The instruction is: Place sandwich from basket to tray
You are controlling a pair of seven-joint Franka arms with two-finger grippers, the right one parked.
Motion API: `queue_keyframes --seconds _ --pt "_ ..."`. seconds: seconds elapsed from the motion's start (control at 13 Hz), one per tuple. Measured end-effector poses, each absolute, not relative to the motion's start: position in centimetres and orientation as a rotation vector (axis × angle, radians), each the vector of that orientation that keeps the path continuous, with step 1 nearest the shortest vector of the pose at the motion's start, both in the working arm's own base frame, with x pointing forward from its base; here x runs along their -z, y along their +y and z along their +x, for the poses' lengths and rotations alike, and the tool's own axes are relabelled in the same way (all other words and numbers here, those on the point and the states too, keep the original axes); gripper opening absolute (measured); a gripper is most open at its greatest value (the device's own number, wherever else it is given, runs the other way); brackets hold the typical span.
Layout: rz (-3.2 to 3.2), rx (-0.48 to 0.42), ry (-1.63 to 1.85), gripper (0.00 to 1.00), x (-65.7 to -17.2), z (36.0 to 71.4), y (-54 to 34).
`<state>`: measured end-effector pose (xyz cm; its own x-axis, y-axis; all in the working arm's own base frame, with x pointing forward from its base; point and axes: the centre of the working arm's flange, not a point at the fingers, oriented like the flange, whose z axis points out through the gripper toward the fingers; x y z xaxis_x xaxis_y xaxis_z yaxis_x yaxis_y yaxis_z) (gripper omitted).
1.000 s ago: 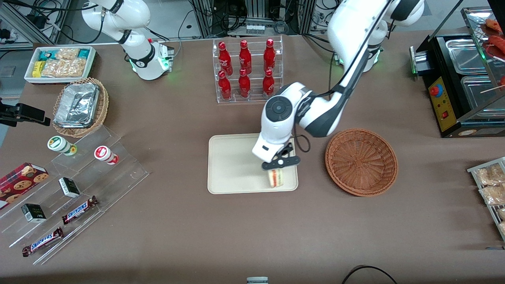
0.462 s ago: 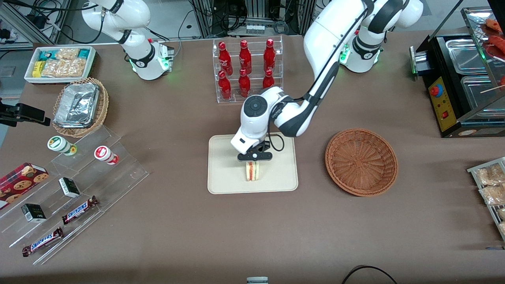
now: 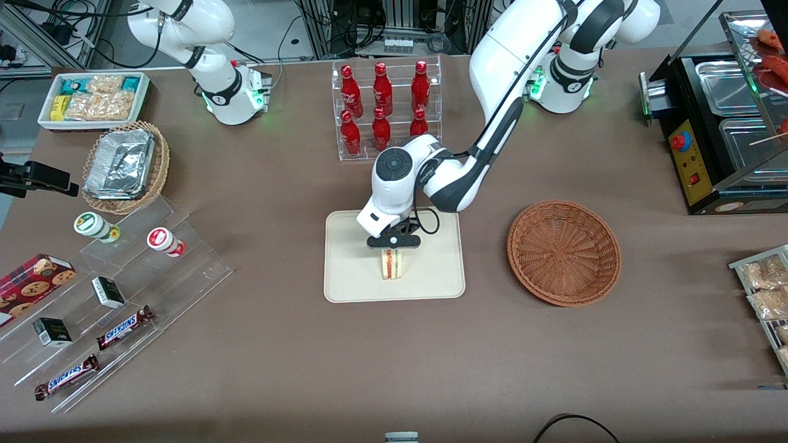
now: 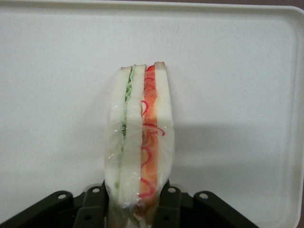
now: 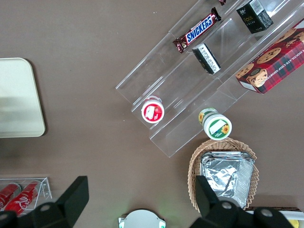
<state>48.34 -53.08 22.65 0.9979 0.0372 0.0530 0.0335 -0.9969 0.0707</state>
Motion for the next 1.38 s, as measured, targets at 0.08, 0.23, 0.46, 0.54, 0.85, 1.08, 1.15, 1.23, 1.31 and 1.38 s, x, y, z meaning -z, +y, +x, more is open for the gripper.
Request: queue_keyframes --seconds 0.08,0.23,0.46,0.54,0.85,1.08,1.15,1.23,1.31,1.38 --pt "3.068 -0.090 0.058 0.55 -22.9 48.5 -53.0" --pt "3.049 -0.127 0.076 0.77 -24.7 49.4 -53.1" --pt "3.039 -0.202 0.181 1.00 -31.9 51.7 -51.3" --pt "3.047 -0.215 0.228 1.00 -35.1 52.5 -49.8" --pt "3.069 -0.224 0.470 1.00 -45.6 56.1 -40.4" --pt "3.102 -0.181 0.529 1.00 -51.2 58.5 -30.7" --pt "3.117 -0.131 0.499 1.00 -52.9 58.7 -27.5" --pt "3.130 -0.088 0.451 1.00 -54.5 58.8 -24.2" --pt "3.139 -0.053 0.397 1.00 -56.0 58.7 -21.0" --pt "3.142 -0.021 0.345 1.00 -57.2 58.5 -18.1"
